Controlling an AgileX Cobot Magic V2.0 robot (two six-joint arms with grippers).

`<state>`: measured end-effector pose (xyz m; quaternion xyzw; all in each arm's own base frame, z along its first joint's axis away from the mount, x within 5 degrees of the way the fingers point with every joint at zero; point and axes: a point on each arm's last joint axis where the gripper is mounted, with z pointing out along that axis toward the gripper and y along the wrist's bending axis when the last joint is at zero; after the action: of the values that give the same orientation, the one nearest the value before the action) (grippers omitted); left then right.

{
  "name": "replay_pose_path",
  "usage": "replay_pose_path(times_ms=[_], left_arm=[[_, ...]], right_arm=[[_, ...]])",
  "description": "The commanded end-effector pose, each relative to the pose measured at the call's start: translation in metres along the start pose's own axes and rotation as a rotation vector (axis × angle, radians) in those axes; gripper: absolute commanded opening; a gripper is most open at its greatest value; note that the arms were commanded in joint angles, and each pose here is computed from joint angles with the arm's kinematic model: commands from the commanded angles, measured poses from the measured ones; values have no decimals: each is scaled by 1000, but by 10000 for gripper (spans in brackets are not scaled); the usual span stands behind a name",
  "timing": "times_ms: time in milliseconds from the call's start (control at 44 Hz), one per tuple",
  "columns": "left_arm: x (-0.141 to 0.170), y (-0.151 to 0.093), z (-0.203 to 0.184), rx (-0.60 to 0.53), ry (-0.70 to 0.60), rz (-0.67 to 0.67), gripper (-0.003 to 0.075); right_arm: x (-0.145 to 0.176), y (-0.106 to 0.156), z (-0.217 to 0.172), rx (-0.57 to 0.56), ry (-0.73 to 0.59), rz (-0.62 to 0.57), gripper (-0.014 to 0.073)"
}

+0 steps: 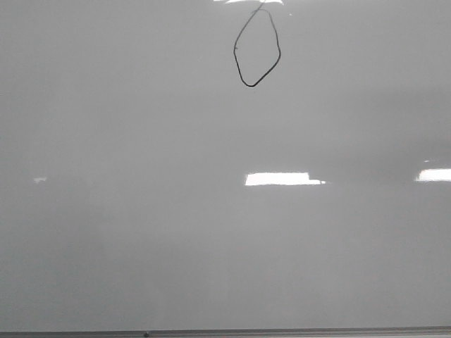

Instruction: Write number 6 on whiteboard

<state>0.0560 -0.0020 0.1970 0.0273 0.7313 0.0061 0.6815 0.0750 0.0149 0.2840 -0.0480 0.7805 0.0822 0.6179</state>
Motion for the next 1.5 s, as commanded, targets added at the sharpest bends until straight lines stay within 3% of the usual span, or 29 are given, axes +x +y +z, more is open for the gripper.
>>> replay_pose_path(times_ms=[0, 431, 613, 863, 1067, 1317, 1476], left_arm=[[-7, 1, -1, -4, -95, -16, -20], [-7, 1, -1, -4, -95, -16, -20], [-7, 1, -1, -4, -95, -16, -20], [-7, 1, -1, -4, -95, -16, -20], [-7, 1, -1, -4, -95, -16, -20], [-7, 1, -1, -4, -95, -16, -20], [-7, 1, -1, -4, -95, -16, -20]], right_arm=[[-15, 0, -3, 3, -99, -1, -68], [-15, 0, -3, 3, -99, -1, -68], [-11, -1, 1, 13, -156, -20, -68], [21, -10, 5, 101, -255, -58, -68], [55, -14, -1, 149, -264, -95, -68], [82, -14, -4, 132, -271, -32, -68], [84, -13, -3, 134, -235, -74, -68]])
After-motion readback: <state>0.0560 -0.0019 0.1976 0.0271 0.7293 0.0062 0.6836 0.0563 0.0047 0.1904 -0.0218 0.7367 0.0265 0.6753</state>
